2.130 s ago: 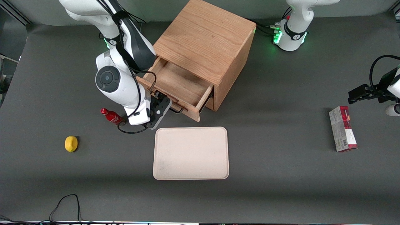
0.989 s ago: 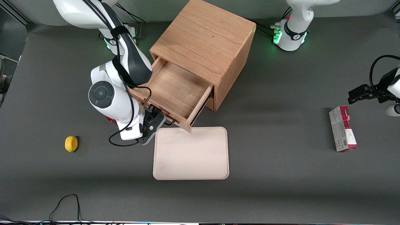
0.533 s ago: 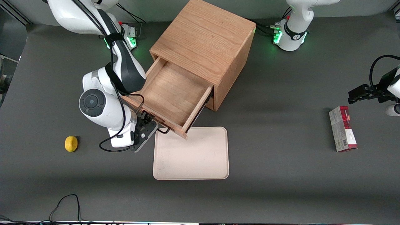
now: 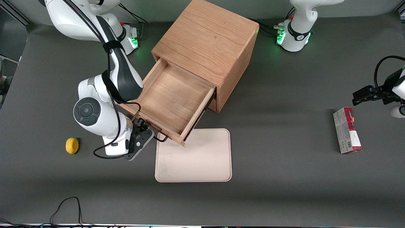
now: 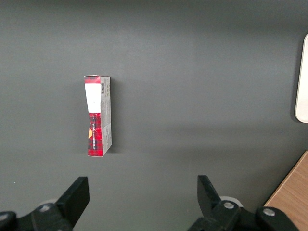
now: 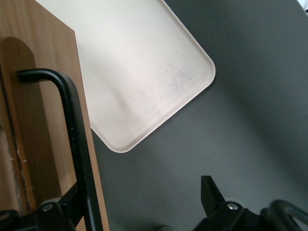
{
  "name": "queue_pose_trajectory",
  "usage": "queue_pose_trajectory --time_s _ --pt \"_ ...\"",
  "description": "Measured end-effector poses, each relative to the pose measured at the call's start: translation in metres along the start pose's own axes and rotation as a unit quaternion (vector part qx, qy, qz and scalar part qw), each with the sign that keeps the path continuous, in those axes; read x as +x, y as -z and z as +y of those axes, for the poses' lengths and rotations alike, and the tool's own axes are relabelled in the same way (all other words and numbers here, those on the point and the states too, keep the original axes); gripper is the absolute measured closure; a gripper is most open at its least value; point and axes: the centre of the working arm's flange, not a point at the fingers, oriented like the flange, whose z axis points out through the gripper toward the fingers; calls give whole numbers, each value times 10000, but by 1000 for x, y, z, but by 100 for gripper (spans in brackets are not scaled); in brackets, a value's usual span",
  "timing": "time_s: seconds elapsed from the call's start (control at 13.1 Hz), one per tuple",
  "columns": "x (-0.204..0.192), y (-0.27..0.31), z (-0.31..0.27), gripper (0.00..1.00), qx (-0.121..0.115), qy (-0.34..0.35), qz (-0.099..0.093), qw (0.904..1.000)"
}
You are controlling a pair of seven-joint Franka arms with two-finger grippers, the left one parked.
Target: Open upper drawer
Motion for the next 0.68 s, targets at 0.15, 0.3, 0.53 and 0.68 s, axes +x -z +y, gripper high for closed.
queue_pose_trajectory --time_s 0.15,0.3,0.53,0.68 --pt "1 3 -1 0 13 7 -17 10000" --pt "3 19 0 0 10 20 1 10000" --pt "6 57 2 0 -44 28 102 9999" --pt "3 78 6 0 -71 5 139 9999"
